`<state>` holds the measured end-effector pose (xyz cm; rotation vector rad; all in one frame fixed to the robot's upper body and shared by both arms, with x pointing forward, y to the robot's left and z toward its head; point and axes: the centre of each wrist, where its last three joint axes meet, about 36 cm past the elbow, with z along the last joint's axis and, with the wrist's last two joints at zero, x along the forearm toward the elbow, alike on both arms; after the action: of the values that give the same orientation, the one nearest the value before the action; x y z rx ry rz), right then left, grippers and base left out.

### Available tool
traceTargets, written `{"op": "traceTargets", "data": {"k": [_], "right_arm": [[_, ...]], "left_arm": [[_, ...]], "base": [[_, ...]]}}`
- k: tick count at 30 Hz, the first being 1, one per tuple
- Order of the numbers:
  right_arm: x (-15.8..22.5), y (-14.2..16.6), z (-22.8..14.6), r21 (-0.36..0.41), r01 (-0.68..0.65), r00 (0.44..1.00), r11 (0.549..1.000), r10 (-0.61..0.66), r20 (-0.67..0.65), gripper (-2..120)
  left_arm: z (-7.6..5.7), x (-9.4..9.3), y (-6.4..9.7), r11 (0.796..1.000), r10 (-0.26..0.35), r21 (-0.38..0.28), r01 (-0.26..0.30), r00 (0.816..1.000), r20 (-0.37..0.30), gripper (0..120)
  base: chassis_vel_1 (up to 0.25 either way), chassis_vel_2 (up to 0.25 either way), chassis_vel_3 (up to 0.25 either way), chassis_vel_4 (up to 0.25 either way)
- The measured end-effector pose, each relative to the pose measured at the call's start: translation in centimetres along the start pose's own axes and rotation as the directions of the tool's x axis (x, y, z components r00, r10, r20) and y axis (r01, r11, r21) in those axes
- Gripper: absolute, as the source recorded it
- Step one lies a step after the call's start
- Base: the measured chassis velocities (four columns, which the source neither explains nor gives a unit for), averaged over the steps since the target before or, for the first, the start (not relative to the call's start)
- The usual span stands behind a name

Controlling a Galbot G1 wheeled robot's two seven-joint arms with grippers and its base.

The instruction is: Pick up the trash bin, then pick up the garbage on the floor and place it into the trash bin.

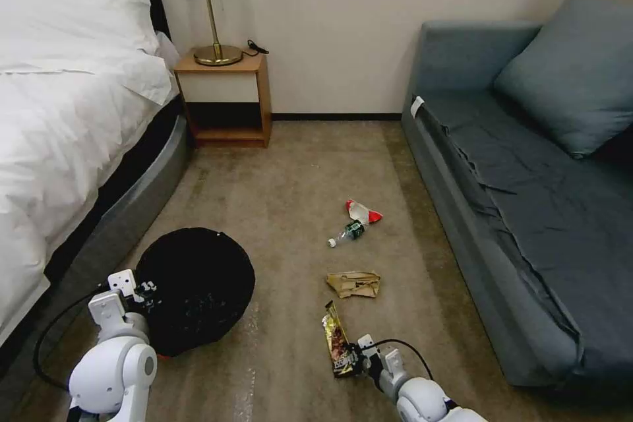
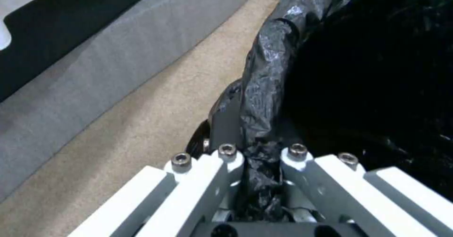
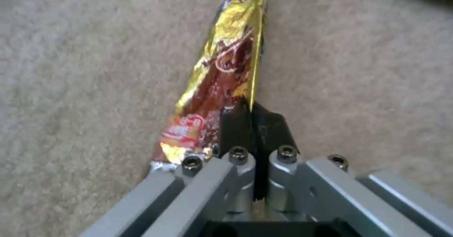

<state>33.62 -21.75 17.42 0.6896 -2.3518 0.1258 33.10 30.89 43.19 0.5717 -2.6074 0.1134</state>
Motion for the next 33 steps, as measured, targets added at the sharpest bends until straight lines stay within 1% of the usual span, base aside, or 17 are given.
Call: {"op": "traceTargets", "data": {"k": [2, 4, 5, 7, 9, 10, 14, 15, 17, 19, 20, 23, 24, 25, 29, 30, 33], "right_arm": [[0.7, -0.4, -0.9, -0.004, 0.002, 1.000, 1.000, -0.002, 0.026, 0], [2.0, -1.1, -3.3, -0.008, -0.003, 0.997, 1.000, 0.003, 0.079, 0], [2.0, -1.1, -3.3, -0.008, -0.003, 0.997, 1.000, 0.003, 0.079, 0], [3.3, -1.5, -5.7, -0.013, -0.005, 0.992, 1.000, 0.007, 0.130, 0], [5.0, -0.9, -10.5, -0.027, 0.007, 0.973, 1.000, -0.001, 0.230, 0], [5.0, -0.9, -10.5, -0.027, 0.007, 0.973, 1.000, -0.001, 0.230, 0], [8.3, 2.6, -19.8, -0.084, 0.113, 0.914, 0.990, -0.070, 0.401, 0], [8.3, 2.6, -19.8, -0.084, 0.113, 0.914, 0.990, -0.070, 0.401, 0], [9.2, 5.0, -23.2, -0.096, 0.180, 0.885, 0.979, -0.119, 0.451, 0], [9.4, 7.1, -25.3, -0.092, 0.228, 0.865, 0.969, -0.158, 0.475, 0], [9.4, 7.1, -25.3, -0.092, 0.228, 0.865, 0.969, -0.158, 0.475, 0], [8.4, 12.2, -27.8, -0.082, 0.312, 0.848, 0.947, -0.239, 0.474, 0], [7.8, 13.5, -27.8, -0.073, 0.326, 0.848, 0.943, -0.257, 0.462, 0], [7.8, 13.5, -27.8, -0.073, 0.326, 0.848, 0.943, -0.257, 0.462, 0], [4.8, 17.9, -26.2, -0.050, 0.337, 0.869, 0.940, -0.290, 0.402, 0], [4.8, 17.9, -26.2, -0.050, 0.337, 0.869, 0.940, -0.290, 0.402, 0], [3.2, 19.8, -24.9, -0.021, 0.329, 0.879, 0.944, -0.298, 0.372, 0]], "left_arm": [[0.0, 0.0, 0.0, 1.000, 0.002, 0.000, -0.002, 1.000, -0.002, 4], [-0.1, 0.1, 0.0, 1.000, 0.004, 0.000, -0.004, 1.000, -0.001, 4], [-0.1, 0.1, 0.0, 1.000, 0.004, 0.000, -0.004, 1.000, -0.001, 4], [-0.1, 0.2, 0.1, 1.000, 0.003, -0.003, -0.003, 1.000, -0.001, 4], [0.1, 0.2, 0.0, 1.000, 0.006, -0.007, -0.006, 1.000, -0.005, 4], [0.1, 0.2, 0.0, 1.000, 0.006, -0.007, -0.006, 1.000, -0.005, 4], [0.6, 0.4, -0.8, 0.999, 0.029, -0.012, -0.030, 0.999, -0.021, 4], [0.6, 0.4, -0.8, 0.999, 0.029, -0.012, -0.030, 0.999, -0.021, 4], [0.8, 0.6, -1.2, 0.999, 0.043, -0.012, -0.043, 0.999, -0.027, 4], [0.9, 0.7, -1.6, 0.999, 0.051, -0.011, -0.051, 0.998, -0.030, 4], [0.9, 0.7, -1.6, 0.999, 0.051, -0.011, -0.051, 0.998, -0.030, 4], [1.1, 1.1, -2.2, 0.998, 0.063, -0.007, -0.063, 0.997, -0.034, 4], [1.1, 1.2, -2.2, 0.998, 0.063, -0.007, -0.063, 0.997, -0.033, 4], [1.1, 1.2, -2.2, 0.998, 0.063, -0.007, -0.063, 0.997, -0.033, 4], [0.9, 1.7, -2.3, 0.998, 0.063, -0.002, -0.063, 0.998, -0.025, 4], [0.9, 1.7, -2.3, 0.998, 0.063, -0.002, -0.063, 0.998, -0.025, 4], [0.6, 2.0, -2.2, 0.998, 0.062, 0.002, -0.062, 0.998, -0.017, 4]], "base": [[0.000, 0.000, 0.000, 0.000], [0.000, 0.000, 0.000, 0.000], [0.000, 0.000, 0.000, 0.000], [0.000, 0.000, 0.000, 0.000], [0.000, 0.000, 0.000, 0.000], [0.000, 0.000, 0.000, 0.000], [0.000, 0.000, 0.000, 0.000], [0.000, 0.000, 0.000, 0.000], [0.000, 0.000, 0.000, 0.000], [0.000, 0.000, 0.000, 0.000], [0.000, 0.000, 0.000, 0.000], [0.000, 0.000, 0.000, 0.000], [0.000, 0.000, 0.000, 0.000], [0.000, 0.000, 0.000, 0.000], [0.000, 0.000, 0.000, 0.000], [0.000, 0.000, 0.000, 0.000], [0.000, 0.000, 0.000, 0.000]]}}
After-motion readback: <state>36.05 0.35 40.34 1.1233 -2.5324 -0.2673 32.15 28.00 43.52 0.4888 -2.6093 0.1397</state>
